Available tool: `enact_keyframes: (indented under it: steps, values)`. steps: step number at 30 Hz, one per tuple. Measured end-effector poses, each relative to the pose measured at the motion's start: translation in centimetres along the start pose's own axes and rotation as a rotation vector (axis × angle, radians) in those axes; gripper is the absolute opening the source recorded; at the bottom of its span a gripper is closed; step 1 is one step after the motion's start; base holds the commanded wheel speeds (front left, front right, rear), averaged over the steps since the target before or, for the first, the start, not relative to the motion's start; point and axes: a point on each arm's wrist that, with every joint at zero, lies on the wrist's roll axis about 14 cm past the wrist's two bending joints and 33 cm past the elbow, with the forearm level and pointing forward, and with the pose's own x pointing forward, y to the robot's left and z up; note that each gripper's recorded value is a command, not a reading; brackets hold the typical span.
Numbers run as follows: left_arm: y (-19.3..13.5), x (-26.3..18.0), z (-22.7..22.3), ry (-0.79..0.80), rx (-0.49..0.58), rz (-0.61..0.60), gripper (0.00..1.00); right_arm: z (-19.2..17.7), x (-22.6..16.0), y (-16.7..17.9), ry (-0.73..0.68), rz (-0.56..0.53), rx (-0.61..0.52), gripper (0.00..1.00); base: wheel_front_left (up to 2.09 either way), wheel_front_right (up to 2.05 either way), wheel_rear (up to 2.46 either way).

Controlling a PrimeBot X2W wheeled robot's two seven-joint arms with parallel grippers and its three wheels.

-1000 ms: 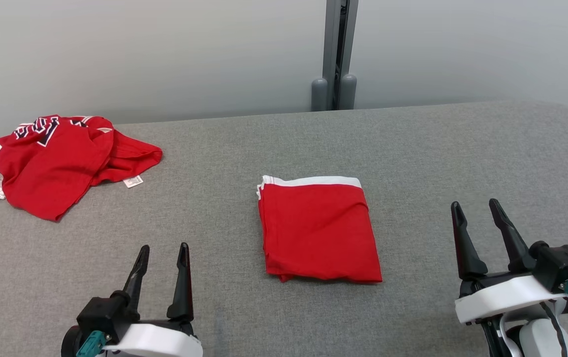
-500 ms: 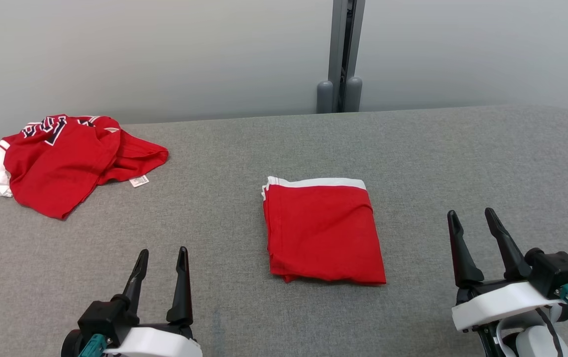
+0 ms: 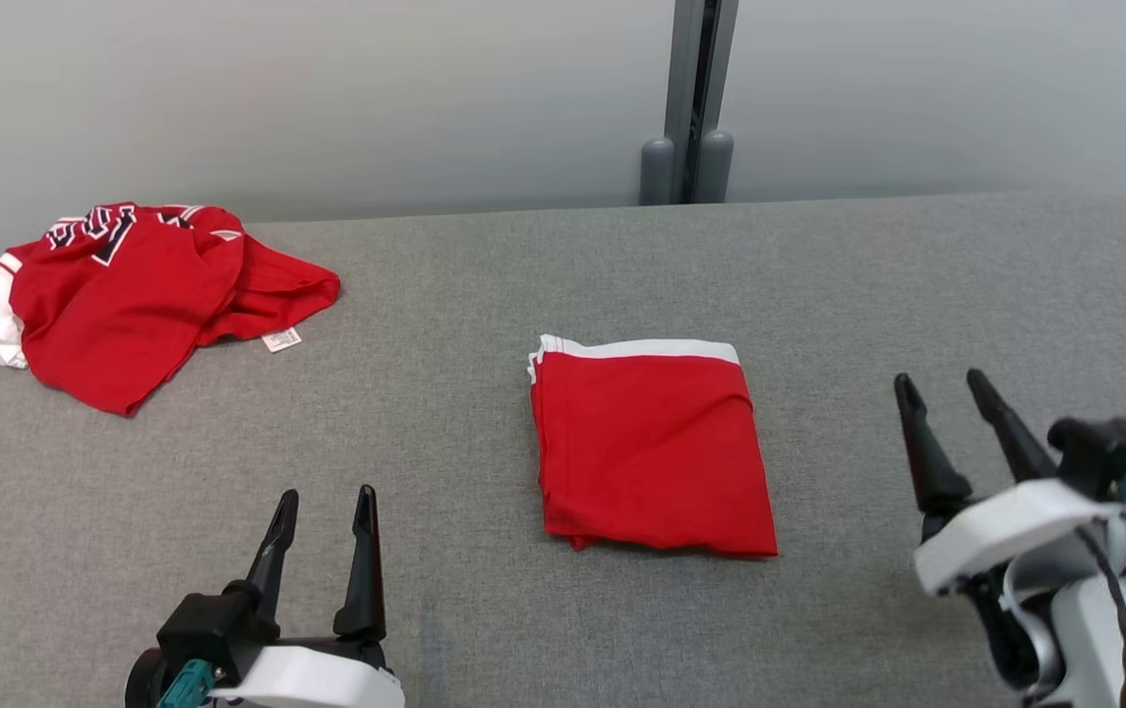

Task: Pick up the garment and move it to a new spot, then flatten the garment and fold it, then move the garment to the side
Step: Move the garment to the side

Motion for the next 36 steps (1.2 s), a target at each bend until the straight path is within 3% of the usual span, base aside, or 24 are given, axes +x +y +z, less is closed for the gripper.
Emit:
enact_keyframes:
  steps: [9,16,30,31,32,33,35,36]
  values:
    - [0.5,1.0,-0.4,0.009,-0.009,0.016,1.00,-4.2,3.7,-0.4,0.366,0.073,-0.063,1.00,0.00,0.00,0.00]
    - [1.6,1.6,-0.8,0.019,-0.007,0.046,1.00,-8.6,5.0,2.2,0.618,0.172,-0.012,1.00,0.00,0.00,0.00]
    - [4.1,1.7,-1.3,0.035,0.010,0.120,1.00,-14.8,5.9,5.3,0.862,0.272,0.031,1.00,0.00,0.00,0.00]
    - [4.2,1.7,-1.3,0.038,0.010,0.124,1.00,-14.8,6.1,5.5,0.860,0.278,0.030,0.89,0.00,0.00,0.00]
    - [4.3,1.7,-1.4,0.040,0.010,0.126,1.00,-14.9,6.2,5.5,0.862,0.280,0.029,0.47,0.00,0.00,0.00]
    - [4.3,1.7,-1.5,0.042,0.010,0.128,1.00,-15.0,6.3,5.5,0.859,0.280,0.029,0.36,0.00,0.00,0.00]
    - [4.3,1.8,-1.6,0.046,0.010,0.128,1.00,-15.0,6.5,5.2,0.852,0.278,0.020,0.00,0.00,0.00,0.00]
    - [4.2,1.9,-1.7,0.049,0.010,0.125,1.00,-15.0,6.6,5.1,0.848,0.278,0.017,0.00,0.00,0.00,0.00]
